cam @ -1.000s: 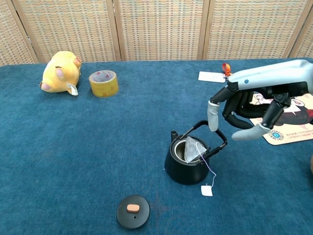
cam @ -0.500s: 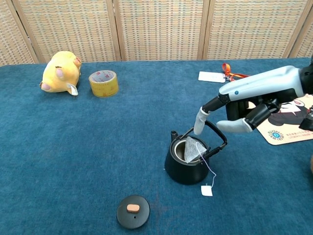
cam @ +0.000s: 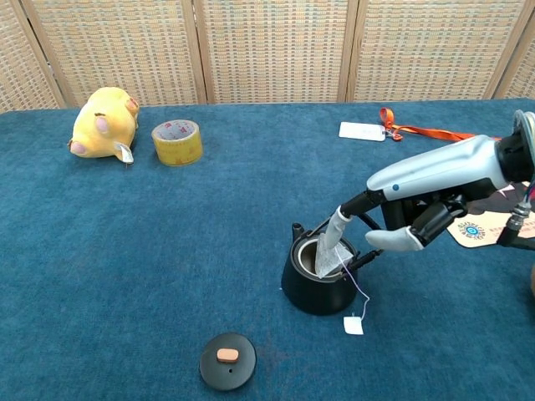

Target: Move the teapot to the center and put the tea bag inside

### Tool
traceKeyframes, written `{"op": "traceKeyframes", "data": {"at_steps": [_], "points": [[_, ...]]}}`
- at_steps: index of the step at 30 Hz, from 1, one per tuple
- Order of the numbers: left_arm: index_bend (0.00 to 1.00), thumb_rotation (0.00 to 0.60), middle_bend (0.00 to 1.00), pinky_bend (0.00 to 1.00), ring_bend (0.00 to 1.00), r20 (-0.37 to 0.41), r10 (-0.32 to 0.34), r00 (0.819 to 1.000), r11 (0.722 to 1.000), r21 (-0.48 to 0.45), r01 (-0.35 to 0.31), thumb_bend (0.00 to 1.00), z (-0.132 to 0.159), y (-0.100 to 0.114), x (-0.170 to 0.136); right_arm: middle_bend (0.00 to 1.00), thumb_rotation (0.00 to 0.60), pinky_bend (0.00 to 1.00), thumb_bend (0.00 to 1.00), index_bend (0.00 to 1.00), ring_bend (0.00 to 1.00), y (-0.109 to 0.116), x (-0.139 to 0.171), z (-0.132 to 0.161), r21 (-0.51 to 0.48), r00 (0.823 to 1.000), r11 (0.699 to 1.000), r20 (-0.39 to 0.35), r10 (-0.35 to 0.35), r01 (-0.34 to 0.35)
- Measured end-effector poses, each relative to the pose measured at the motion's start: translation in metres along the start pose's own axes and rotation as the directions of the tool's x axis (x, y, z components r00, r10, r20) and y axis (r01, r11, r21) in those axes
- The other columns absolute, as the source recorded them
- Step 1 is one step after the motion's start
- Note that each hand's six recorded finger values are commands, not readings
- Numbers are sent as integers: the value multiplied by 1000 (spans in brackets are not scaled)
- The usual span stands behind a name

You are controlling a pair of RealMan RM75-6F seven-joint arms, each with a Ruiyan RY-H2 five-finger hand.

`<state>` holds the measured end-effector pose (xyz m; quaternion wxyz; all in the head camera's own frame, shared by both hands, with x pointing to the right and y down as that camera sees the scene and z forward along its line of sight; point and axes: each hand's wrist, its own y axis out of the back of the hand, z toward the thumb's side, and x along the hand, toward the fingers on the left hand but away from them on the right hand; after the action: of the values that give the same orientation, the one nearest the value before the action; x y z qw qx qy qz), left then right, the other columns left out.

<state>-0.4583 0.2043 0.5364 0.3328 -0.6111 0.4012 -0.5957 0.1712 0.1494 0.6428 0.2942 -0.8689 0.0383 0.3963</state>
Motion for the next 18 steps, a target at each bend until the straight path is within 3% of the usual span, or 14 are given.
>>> {"op": "traceKeyframes", "data": {"at_steps": [18], "points": [[27,600,0,0,0,-11,-11,1000,1000,-3,11,352,-6,-3,-1,1000,184,1000,767,193,1000,-11,-16,1,57,998,996,24,60,-62]]}}
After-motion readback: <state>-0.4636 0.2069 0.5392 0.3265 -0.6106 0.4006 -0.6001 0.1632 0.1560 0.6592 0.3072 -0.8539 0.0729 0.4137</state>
